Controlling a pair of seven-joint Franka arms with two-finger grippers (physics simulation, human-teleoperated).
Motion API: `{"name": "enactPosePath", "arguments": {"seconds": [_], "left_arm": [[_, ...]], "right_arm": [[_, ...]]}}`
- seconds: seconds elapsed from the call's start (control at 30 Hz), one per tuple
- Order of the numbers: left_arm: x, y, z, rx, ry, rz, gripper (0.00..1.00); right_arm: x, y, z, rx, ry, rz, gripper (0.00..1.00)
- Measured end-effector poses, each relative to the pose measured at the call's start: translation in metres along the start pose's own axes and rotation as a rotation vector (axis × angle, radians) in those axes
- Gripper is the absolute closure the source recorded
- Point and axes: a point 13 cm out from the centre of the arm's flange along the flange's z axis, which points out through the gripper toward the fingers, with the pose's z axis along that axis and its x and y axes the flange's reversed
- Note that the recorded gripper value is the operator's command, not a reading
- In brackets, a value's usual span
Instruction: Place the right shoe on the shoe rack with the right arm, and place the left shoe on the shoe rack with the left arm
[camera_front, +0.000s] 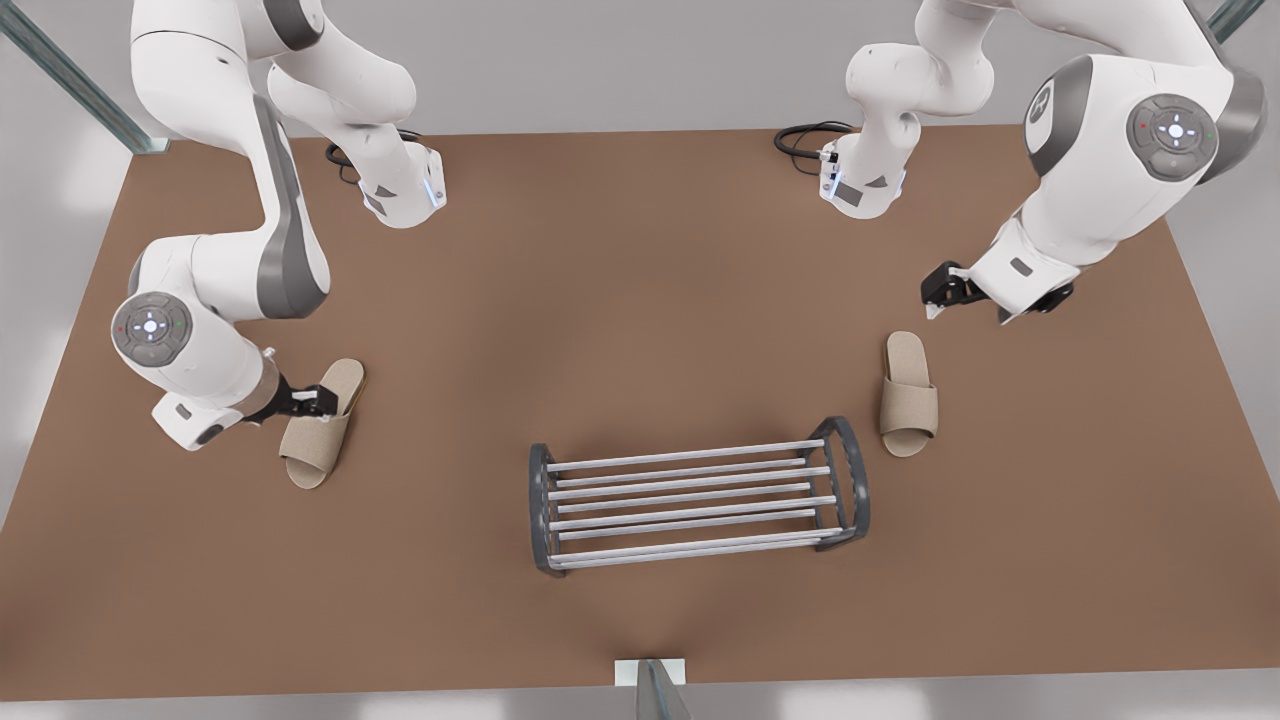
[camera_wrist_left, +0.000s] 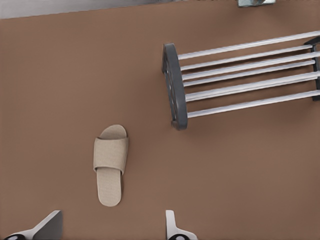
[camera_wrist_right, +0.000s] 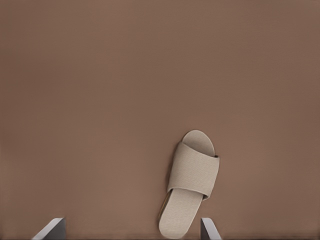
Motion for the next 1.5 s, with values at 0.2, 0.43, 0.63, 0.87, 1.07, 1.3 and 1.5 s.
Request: {"name": "enactPosePath", "arguments": {"seconds": [0.2, 0.43, 0.63, 0.87, 1.07, 1.3, 1.5], "left_arm": [[0.015, -0.055, 0.044, -0.182, 0.124, 0.098, 0.00], [0.114, -0.140, 0.215, -1.002, 0.387, 0.335, 0.00], [0.140, -0.038, 0.317, -1.153, 0.168, 0.267, 0.00], [0.078, -0.026, 0.361, -0.940, -0.581, -0.206, 0.00], [0.077, -0.002, 0.390, -0.652, -0.941, -0.424, 0.00], [0.098, 0.033, 0.430, -0.450, -0.991, -0.613, 0.00], [0.087, 0.051, 0.447, -0.363, -1.003, -0.572, 0.00]], "right_arm": [[0.033, -0.038, 0.081, -0.007, 0.173, 0.053, 0.00], [0.124, -0.071, 0.177, -0.045, 0.225, 0.144, 0.00], [0.108, -0.100, 0.224, -0.084, 0.119, 0.182, 0.00], [0.086, -0.124, 0.255, -0.101, 0.010, 0.163, 0.00], [0.077, -0.149, 0.258, -0.100, -0.042, 0.135, 0.00], [0.120, -0.121, 0.251, -0.109, -0.016, 0.069, 0.00], [0.108, -0.119, 0.287, -0.135, -0.043, 0.052, 0.00]]}}
